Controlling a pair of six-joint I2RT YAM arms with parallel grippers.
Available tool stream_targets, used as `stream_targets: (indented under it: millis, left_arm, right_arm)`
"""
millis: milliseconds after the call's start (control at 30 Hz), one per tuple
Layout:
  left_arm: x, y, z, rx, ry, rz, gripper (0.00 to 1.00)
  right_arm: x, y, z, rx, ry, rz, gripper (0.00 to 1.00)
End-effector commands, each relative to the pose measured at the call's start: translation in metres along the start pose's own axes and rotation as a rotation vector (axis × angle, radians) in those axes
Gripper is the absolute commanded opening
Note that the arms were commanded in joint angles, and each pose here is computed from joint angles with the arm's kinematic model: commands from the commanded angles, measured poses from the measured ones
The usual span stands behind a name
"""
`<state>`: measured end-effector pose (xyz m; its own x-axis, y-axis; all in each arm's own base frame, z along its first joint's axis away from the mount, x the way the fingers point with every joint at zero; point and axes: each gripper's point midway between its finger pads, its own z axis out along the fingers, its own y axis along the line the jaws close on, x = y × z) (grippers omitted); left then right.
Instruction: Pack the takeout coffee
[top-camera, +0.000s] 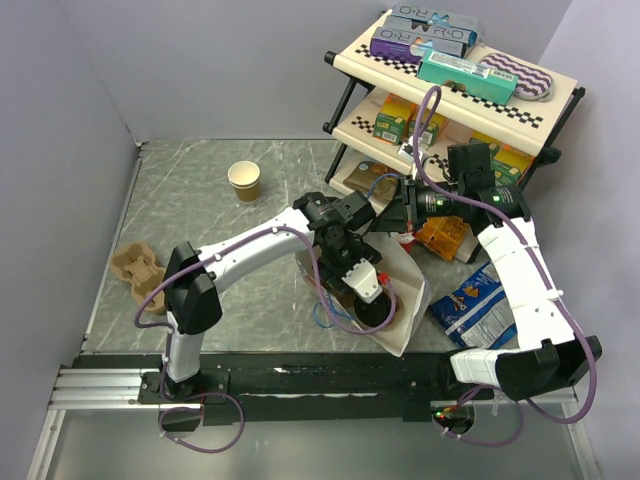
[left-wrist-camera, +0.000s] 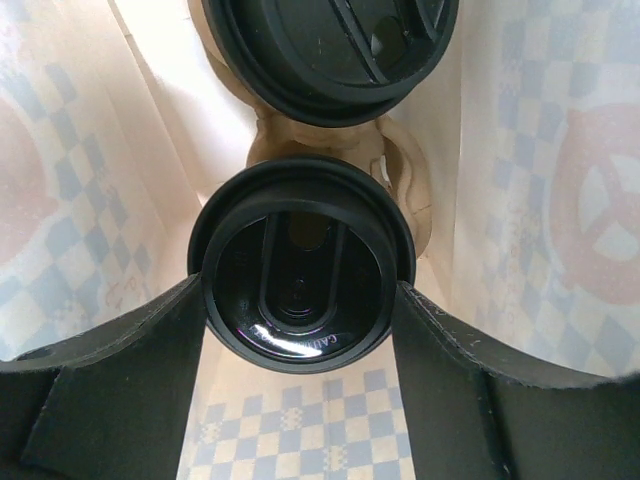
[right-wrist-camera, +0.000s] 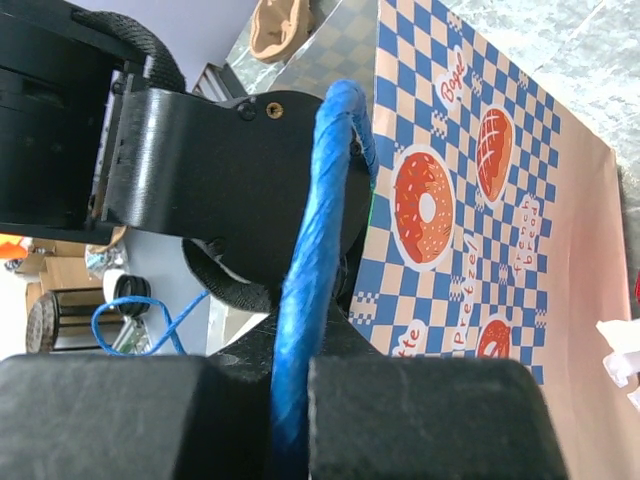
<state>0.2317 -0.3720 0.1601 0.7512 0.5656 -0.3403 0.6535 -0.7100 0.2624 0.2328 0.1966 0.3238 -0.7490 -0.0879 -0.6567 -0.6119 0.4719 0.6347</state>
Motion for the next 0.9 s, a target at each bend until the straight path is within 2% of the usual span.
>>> stream_targets:
  millis: [0, 333, 867]
  left_arm:
    - [0.006, -0.015, 0.016, 0.066, -0.028, 0.024, 0.01]
    - [0.023, -0.015, 0.036, 0.103, -0.024, 0.002, 0.01]
    - [0.028, -0.007, 0.053, 0.096, -0.046, -0.054, 0.01]
  right_arm:
    - [-0.018, 0.017, -0.007, -0.060, -0.050, -0.061, 0.00]
    - [-0.021, 0.012, -0.010, -0.049, -0.055, -0.052, 0.00]
    - [-0.017, -0.002, -0.012, -0.019, -0.046, -0.001, 0.00]
